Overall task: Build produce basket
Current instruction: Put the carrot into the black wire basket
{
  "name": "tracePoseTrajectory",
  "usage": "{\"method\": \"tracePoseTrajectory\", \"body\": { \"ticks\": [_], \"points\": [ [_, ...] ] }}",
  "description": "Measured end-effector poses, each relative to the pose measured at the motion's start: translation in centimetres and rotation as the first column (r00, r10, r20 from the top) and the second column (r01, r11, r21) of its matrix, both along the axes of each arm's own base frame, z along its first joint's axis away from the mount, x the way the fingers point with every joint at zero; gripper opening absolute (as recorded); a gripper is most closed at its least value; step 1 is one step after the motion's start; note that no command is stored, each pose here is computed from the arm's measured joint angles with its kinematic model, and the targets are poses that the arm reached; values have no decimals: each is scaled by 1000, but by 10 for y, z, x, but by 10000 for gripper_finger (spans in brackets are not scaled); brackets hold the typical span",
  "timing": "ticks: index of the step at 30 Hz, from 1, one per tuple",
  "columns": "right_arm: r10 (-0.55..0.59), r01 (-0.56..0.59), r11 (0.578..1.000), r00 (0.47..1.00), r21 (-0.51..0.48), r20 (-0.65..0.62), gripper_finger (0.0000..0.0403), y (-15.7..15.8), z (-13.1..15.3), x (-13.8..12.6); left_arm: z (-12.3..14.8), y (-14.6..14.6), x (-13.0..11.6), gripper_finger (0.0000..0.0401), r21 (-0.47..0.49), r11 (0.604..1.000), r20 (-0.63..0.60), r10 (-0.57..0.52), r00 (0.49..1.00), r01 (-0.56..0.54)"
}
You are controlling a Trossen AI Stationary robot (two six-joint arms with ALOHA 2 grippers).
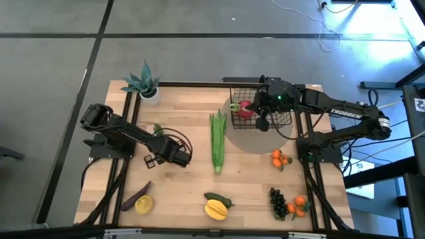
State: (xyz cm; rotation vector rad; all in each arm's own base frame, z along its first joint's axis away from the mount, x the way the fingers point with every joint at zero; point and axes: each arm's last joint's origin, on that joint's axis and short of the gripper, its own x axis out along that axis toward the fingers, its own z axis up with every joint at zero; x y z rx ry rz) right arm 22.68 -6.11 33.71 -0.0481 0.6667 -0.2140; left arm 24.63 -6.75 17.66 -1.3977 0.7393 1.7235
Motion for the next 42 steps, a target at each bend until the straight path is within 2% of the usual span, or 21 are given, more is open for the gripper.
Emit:
{"method": "tracePoseTrajectory", "body": {
  "ticks": [4, 21, 25, 33, 38, 42],
  "points": [
    [1, -1, 1000, 1000, -1, 0, 0, 0, 0, 0, -14, 2, -2, 109, 36, 999, 53, -2, 999, 0],
    [-2, 2, 1000, 1000, 1, 2, 0, 0, 0, 0, -28, 5, -7, 109, 69, 998, 51, -9, 999, 6],
    [-5, 5, 1000, 1000, 5, 3, 0, 0, 0, 0, -29, 6, -7, 109, 93, 993, 28, -82, 996, 79],
    [-35, 34, 999, 999, 37, 11, 0, 0, 0, 0, -38, 6, -5, 109, 82, 970, -47, -224, 973, 227],
    [-34, 34, 999, 999, 37, 11, 0, 0, 0, 0, -39, 5, -4, 85, 73, 964, -55, -254, 966, 258],
    [-35, 34, 999, 999, 38, 11, 0, 0, 0, 0, -39, 5, -5, 39, 64, 960, -60, -268, 962, 272]
  ]
}}
